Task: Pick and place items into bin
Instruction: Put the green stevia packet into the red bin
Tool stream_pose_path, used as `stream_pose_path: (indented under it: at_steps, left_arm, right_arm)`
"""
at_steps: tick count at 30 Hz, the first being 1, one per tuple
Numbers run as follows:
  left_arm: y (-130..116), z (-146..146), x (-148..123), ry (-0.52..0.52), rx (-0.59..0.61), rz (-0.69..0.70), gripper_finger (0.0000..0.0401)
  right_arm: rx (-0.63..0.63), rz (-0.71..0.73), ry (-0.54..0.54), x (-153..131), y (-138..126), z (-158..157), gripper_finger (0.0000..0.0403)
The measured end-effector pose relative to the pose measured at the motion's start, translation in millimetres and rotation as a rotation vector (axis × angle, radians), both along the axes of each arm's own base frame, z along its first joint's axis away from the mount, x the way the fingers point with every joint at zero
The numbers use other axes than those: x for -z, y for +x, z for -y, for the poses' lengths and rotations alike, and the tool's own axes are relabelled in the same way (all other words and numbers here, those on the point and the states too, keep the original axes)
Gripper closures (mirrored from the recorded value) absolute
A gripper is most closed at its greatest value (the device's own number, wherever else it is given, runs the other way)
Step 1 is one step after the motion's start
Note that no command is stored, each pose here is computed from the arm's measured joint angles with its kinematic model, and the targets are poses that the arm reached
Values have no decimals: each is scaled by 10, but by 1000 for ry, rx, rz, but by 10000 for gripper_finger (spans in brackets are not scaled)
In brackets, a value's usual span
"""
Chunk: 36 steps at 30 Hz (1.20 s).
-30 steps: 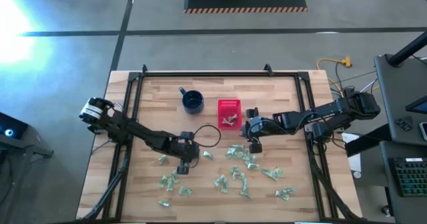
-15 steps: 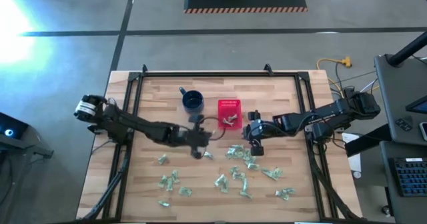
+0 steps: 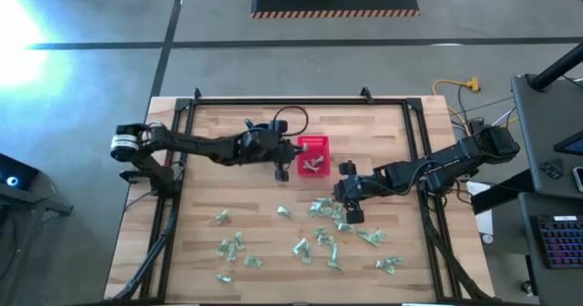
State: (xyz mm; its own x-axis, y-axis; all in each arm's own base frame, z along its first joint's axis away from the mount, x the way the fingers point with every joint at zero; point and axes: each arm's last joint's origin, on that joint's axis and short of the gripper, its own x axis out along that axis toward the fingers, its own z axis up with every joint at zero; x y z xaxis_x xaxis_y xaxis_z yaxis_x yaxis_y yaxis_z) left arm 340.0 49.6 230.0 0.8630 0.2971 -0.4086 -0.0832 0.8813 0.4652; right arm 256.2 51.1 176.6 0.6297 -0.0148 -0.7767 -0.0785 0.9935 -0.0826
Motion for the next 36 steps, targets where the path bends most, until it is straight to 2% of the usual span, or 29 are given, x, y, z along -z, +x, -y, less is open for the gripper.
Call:
stream_pose_path:
  at_steps: [7, 13, 18, 24, 30, 36]
  left_arm:
    - [310, -86, 193, -13, 4, -41, 386]
    - [516, -133, 265, -20, -1, -90, 325]
    - [569, -153, 232, -17, -18, -114, 266]
    - [432, -95, 59, -47, -32, -167, 230]
    - [149, 125, -72, -115, -20, -274, 228]
    - [-1, 368, -190, -156, 14, -281, 228]
  right_arm:
    - [7, 7, 15, -4, 0, -26, 328]
    - [26, -10, 33, 5, -17, -45, 334]
    - [37, -29, 42, 19, -35, -59, 332]
    - [30, -61, 70, 86, -32, -81, 321]
    - [-24, -100, 85, 166, -17, -115, 310]
    - [-29, -155, 47, 294, -5, -103, 301]
